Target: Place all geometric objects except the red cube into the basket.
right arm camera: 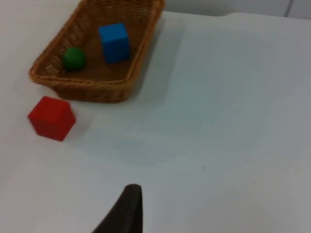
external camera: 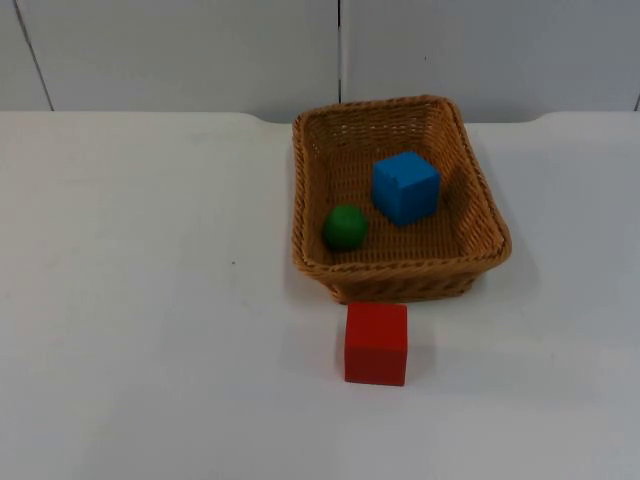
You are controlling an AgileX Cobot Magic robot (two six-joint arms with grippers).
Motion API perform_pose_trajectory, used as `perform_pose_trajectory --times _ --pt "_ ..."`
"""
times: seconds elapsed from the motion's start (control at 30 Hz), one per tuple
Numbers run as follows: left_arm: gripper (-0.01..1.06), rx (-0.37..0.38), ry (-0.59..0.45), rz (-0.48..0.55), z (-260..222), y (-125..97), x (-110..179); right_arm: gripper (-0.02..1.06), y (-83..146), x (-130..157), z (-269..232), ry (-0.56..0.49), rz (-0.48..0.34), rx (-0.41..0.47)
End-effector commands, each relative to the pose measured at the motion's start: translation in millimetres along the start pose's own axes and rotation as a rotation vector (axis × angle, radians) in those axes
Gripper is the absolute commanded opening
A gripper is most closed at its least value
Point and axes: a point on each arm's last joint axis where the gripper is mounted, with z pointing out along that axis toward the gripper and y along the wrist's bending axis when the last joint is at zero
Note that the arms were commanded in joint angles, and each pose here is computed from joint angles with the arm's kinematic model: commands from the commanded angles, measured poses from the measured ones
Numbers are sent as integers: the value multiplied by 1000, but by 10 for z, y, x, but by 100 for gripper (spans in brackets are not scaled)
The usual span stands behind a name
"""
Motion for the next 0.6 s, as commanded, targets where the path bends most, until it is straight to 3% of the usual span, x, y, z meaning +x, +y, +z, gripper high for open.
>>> perform_pose_trajectory --times 0.0,0.2,0.57 --pt "105 -10 7 -9 9 5 17 105 9 -11 -2 -17 57 99" --pt "105 -10 7 -9 9 5 17 105 14 -11 -2 -17 88 159" --pt "105 -10 7 -9 9 5 17 105 14 -11 -2 -17 89 161"
